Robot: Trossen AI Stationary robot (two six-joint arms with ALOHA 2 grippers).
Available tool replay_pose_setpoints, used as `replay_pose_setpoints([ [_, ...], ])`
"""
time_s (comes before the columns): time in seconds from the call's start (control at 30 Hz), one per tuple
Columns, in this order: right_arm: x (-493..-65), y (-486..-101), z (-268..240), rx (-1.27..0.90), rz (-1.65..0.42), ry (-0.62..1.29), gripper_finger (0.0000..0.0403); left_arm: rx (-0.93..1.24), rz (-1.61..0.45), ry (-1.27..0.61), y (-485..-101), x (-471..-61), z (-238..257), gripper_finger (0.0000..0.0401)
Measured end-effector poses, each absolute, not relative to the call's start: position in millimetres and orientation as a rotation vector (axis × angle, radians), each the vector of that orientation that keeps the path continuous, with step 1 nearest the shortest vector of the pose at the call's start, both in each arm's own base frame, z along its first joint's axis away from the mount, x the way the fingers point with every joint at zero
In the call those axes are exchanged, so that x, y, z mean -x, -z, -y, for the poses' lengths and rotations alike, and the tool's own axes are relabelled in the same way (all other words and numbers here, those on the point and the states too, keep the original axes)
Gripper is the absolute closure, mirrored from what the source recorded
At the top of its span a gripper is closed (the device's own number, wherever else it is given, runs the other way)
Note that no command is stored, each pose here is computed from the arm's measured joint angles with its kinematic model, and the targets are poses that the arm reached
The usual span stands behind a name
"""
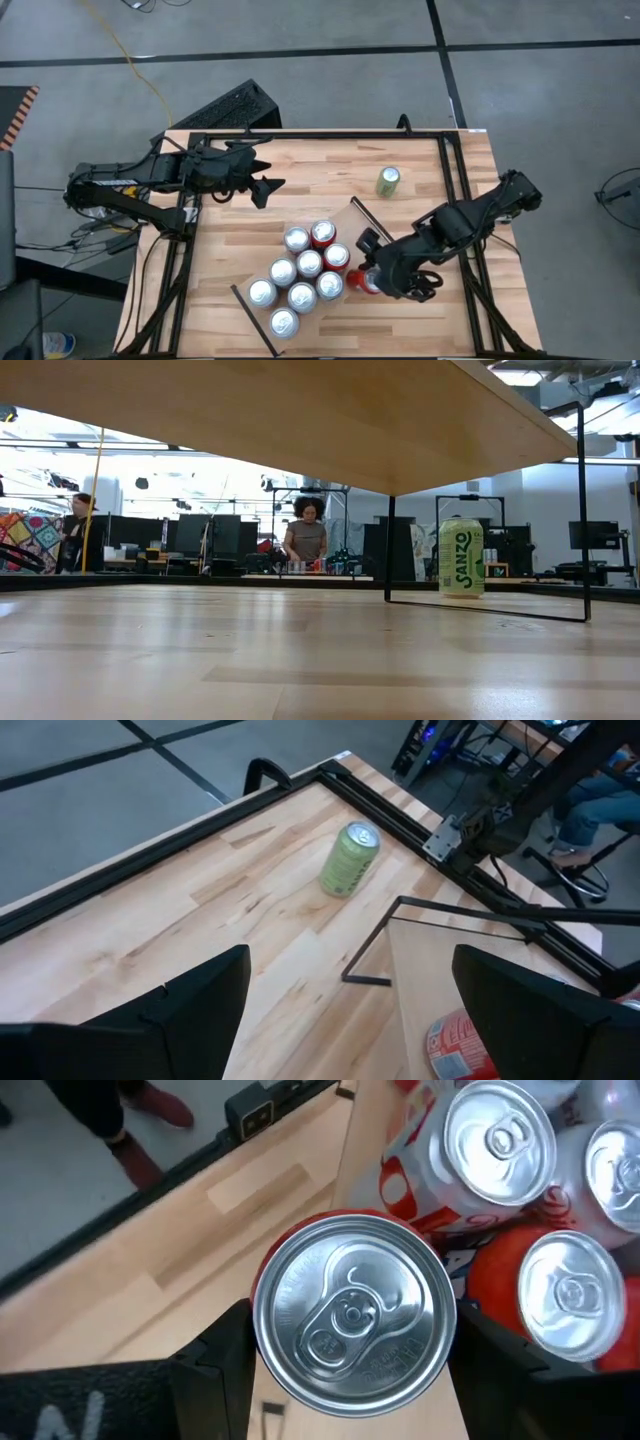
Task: Place canned beverage on shelf
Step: Put the red soda can on the shelf aligned with the other red soda cans
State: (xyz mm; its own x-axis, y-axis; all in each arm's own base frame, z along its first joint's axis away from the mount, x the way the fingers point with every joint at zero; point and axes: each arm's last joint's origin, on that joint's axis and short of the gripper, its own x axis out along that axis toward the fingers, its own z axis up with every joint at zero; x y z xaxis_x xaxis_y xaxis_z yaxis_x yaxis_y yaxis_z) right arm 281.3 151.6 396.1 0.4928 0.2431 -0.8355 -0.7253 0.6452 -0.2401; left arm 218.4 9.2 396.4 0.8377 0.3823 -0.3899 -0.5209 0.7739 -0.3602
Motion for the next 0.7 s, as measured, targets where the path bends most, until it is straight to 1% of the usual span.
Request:
replay_pose_setpoints([
  [0.4,-280.4,-390.5,-152.0,0.901,-0.841,-0.8,0.0162,0.463,-0.307,-0.495,-396.5,-218.4,-9.2,0.0069],
  [0.6,-280.6,-391.2,-152.5,1.026,-0.774,-0.881,0.0162,0.463,-0.306,-0.498,-396.5,-218.3,-9.3,0.0069],
  [0.7,-280.8,-391.3,-152.6,1.101,-0.739,-0.92,0.0155,0.463,-0.305,-0.499,-396.6,-218.3,-9.3,0.0069],
])
